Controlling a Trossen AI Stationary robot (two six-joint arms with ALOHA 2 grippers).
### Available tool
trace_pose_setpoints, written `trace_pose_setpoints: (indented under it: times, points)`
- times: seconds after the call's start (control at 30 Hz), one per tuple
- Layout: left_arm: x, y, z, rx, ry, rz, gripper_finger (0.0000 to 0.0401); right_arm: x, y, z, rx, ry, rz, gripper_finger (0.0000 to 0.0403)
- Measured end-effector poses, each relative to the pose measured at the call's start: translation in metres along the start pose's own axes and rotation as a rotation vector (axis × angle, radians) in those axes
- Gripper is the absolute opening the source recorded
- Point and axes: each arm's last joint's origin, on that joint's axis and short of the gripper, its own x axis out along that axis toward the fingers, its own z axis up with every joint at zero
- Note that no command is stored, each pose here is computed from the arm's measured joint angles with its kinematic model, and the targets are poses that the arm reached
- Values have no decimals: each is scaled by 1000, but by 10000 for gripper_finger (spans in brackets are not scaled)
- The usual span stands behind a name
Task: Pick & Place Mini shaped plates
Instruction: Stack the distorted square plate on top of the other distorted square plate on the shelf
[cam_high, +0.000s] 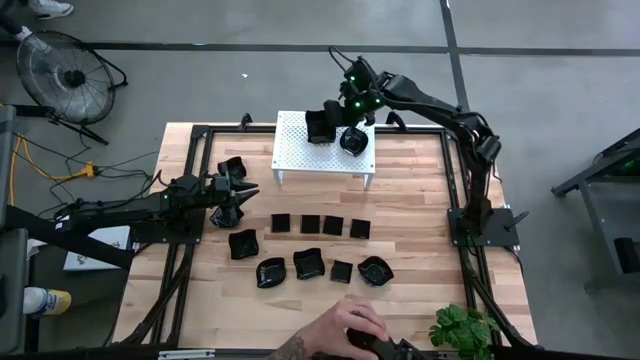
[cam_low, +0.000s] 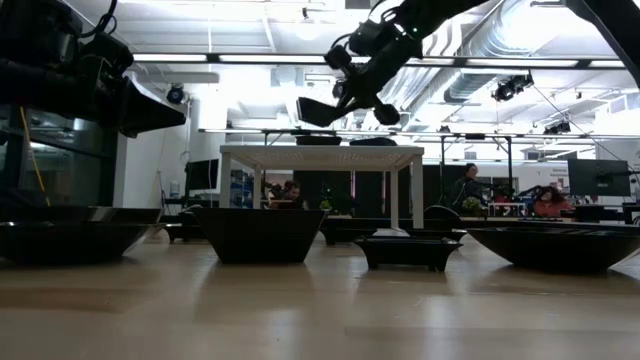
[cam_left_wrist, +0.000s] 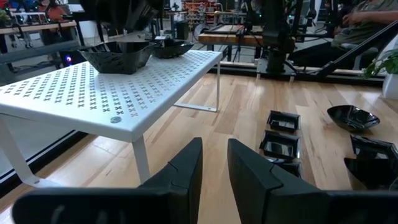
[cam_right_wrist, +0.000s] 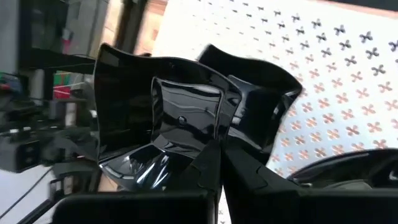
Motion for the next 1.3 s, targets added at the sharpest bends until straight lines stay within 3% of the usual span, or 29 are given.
trace_pose_setpoints:
  times: [0.77, 1.3]
  points:
    - [0, 0, -1, 0, 7, -2, 73, 9, -4, -3, 16, 7, -59, 2]
    - [0, 0, -1, 0, 7, -3, 73, 13, -5, -1, 9, 2, -59, 31]
